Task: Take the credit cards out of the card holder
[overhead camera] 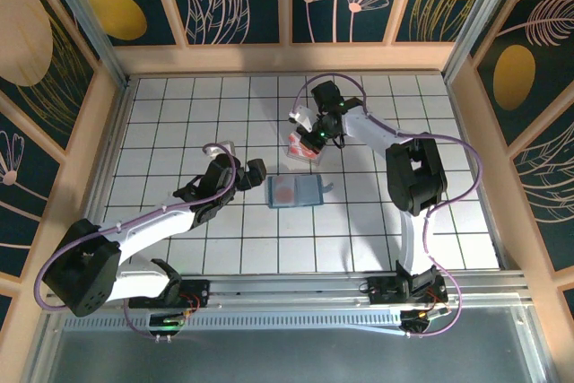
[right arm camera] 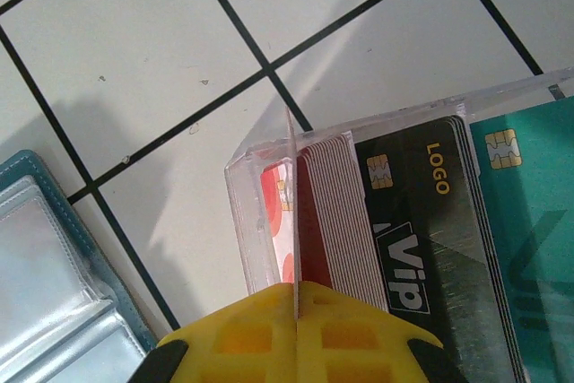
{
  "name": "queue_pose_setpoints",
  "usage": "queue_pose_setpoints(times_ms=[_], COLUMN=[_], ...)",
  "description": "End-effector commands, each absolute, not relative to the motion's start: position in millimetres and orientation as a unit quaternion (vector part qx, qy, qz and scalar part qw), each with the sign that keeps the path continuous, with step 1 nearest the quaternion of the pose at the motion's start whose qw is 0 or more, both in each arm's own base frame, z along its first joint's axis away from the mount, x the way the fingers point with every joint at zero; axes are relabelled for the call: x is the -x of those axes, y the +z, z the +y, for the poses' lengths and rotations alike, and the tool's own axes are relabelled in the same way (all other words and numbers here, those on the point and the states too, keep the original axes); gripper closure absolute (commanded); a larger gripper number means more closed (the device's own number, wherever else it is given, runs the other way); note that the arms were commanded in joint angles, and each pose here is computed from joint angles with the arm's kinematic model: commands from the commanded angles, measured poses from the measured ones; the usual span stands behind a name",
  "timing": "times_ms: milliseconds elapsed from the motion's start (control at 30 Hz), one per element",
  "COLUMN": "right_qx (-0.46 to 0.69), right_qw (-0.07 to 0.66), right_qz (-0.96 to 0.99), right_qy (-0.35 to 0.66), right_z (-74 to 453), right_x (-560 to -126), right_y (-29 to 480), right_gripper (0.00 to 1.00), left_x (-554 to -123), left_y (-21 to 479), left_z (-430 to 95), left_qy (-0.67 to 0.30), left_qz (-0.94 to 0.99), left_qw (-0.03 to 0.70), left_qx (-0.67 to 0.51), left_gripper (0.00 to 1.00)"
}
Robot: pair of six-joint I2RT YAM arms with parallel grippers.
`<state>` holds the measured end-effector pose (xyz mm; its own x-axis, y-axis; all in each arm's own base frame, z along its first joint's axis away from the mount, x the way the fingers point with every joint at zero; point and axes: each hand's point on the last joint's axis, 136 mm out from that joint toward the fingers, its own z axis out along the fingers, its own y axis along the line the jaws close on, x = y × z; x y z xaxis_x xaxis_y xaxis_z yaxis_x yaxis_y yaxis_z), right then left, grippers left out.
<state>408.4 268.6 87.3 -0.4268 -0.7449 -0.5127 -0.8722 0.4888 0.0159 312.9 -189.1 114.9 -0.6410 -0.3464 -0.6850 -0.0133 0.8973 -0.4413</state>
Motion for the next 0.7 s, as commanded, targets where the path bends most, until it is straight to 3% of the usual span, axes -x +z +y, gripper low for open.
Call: queue_pose_setpoints(times_ms=[0,667], right_qx=[0.479,0.476], right_qw=[0.197,0.172], right_qz=[0.843,0.851], right_qy=[0.148,0.139], right_z=[261.3,255.9], right_x=[-402.5,-410.1], right_y=[84.6,86.7], right_gripper=[1.0,1.0], left_x=[-315.5,-318.8], left_y=[115.7,117.8], left_z=[-188.6,-190.9], left_qy=[-0.202,-0.201], left_qz=[0.883,0.882], left_qw=[0.411,0.414], left_qx=[0.104,0.1], left_gripper=[0.01,0.01])
